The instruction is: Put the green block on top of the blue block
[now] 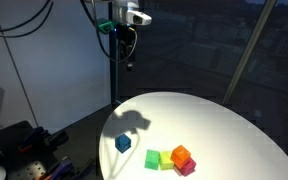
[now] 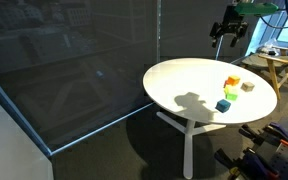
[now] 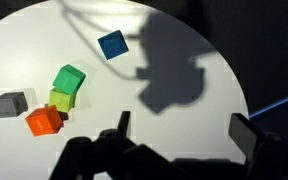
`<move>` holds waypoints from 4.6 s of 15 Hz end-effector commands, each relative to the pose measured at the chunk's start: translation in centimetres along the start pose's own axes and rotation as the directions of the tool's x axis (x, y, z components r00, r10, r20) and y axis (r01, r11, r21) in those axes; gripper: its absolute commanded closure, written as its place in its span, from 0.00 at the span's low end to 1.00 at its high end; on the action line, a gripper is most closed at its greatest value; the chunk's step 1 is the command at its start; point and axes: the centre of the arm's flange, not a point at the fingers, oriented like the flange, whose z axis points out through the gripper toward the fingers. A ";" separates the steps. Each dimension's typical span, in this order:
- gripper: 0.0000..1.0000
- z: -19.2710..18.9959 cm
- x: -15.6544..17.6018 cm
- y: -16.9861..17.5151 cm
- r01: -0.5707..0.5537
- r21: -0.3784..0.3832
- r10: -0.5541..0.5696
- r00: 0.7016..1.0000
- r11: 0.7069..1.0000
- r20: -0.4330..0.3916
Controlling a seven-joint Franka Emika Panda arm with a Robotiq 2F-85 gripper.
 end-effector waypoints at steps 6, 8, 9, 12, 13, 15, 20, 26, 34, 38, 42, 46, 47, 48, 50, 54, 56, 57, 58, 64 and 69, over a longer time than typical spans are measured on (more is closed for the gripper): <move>0.00 -0.7 2.1 1.8 -0.052 0.022 0.053 0.997 0.998 -0.048; 0.00 -0.9 2.7 2.6 -0.070 0.024 0.071 0.996 0.997 -0.053; 0.00 -1.0 2.9 3.0 -0.078 0.023 0.079 0.995 0.997 -0.056; 0.00 -1.2 3.7 4.2 -0.105 0.022 0.106 0.993 0.994 -0.061; 0.00 -1.2 4.0 4.5 -0.113 0.024 0.114 0.992 0.993 -0.062; 0.00 -1.2 4.8 5.4 -0.125 0.027 0.126 0.990 0.992 -0.066; 0.00 -0.7 6.8 6.9 -0.147 0.027 0.149 0.986 0.989 -0.076; 0.00 0.5 8.7 8.7 -0.169 0.017 0.170 0.982 0.985 -0.088; 0.00 2.8 10.7 10.4 -0.101 -0.003 0.101 0.994 0.995 -0.052; 0.00 4.8 11.4 11.1 -0.071 -0.029 0.070 0.997 0.997 -0.036; 0.00 6.9 11.2 11.1 -0.126 -0.028 0.124 0.991 0.992 -0.042; 0.00 8.6 10.9 11.0 -0.204 -0.031 0.203 0.979 0.978 -0.030; 0.00 9.1 10.8 11.0 -0.233 -0.031 0.232 0.972 0.972 -0.028; 0.00 9.5 10.7 10.9 -0.265 -0.031 0.264 0.964 0.964 -0.030; 0.00 10.3 10.5 10.9 -0.323 -0.027 0.322 0.946 0.946 -0.034; 0.00 11.8 10.3 11.0 -0.434 -0.015 0.434 0.901 0.901 -0.021; 0.00 12.3 10.1 11.0 -0.464 -0.011 0.463 0.886 0.886 -0.019; 0.00 12.4 10.1 11.0 -0.471 -0.012 0.471 0.882 0.882 -0.014; 0.00 12.4 10.1 10.9 -0.476 -0.014 0.476 0.879 0.879 -0.013; 0.00 12.6 10.3 11.0 -0.454 -0.033 0.454 0.891 0.890 -0.007; 0.00 12.6 10.3 11.0 -0.455 -0.033 0.455 0.891 0.890 -0.007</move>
